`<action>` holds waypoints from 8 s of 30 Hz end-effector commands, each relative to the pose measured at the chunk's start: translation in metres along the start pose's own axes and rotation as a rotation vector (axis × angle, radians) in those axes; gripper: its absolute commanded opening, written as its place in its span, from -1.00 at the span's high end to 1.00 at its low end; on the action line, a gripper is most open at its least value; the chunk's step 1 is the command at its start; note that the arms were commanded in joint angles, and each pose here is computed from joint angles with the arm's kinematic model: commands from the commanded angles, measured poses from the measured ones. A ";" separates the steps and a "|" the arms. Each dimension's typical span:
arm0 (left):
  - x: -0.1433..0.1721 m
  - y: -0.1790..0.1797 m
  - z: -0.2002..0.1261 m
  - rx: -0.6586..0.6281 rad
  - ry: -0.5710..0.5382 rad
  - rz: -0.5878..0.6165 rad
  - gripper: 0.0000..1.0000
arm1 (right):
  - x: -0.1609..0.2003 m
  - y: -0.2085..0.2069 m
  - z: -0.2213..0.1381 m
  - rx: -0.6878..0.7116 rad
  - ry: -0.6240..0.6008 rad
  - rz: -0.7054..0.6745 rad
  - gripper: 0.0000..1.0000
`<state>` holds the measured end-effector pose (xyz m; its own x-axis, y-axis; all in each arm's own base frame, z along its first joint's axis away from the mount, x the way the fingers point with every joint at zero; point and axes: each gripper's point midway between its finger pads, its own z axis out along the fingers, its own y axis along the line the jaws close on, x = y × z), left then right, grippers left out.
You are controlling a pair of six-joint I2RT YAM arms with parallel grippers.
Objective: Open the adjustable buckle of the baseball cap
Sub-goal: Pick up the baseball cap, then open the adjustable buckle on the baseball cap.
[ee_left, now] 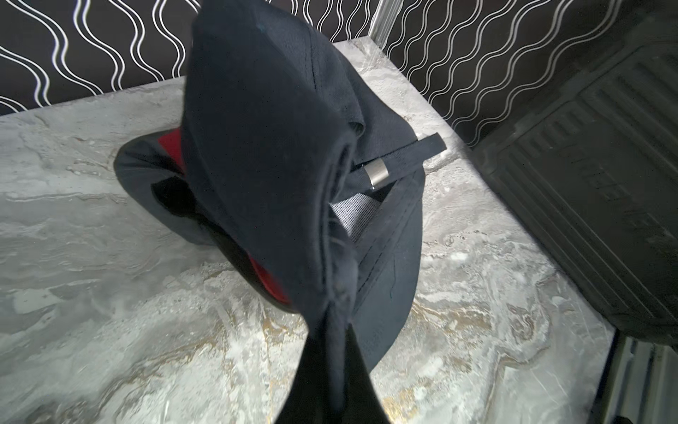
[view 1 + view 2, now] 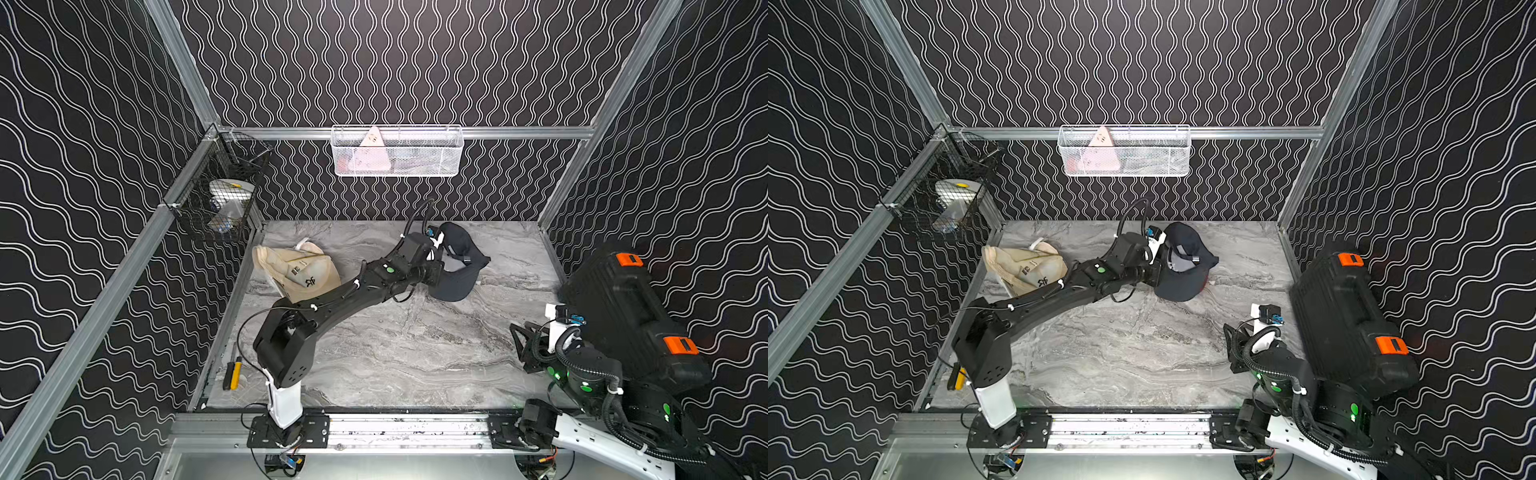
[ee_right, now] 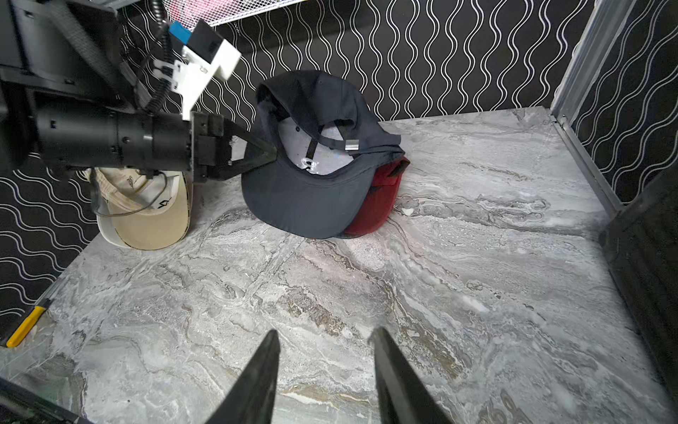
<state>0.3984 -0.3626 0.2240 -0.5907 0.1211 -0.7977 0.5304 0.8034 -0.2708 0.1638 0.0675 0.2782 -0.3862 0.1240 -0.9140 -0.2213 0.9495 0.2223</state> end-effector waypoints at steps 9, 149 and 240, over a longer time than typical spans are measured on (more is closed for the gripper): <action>0.004 -0.015 -0.067 -0.024 -0.074 0.087 1.00 | -0.001 -0.003 0.002 0.040 0.002 0.002 0.13; 0.086 -0.003 -0.243 -0.170 -0.076 0.174 -0.26 | -0.044 0.126 0.046 -0.631 0.005 0.206 1.00; 0.027 -0.118 -0.206 0.080 -0.275 0.225 1.00 | -0.022 0.151 0.053 -0.764 0.126 0.307 1.00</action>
<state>0.1958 -0.3364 0.3430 -0.2616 0.1488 -0.9536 0.6874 0.7223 -0.0759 0.1811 0.2272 0.3086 -0.6348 0.2320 -0.7370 -0.6292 0.3985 0.6674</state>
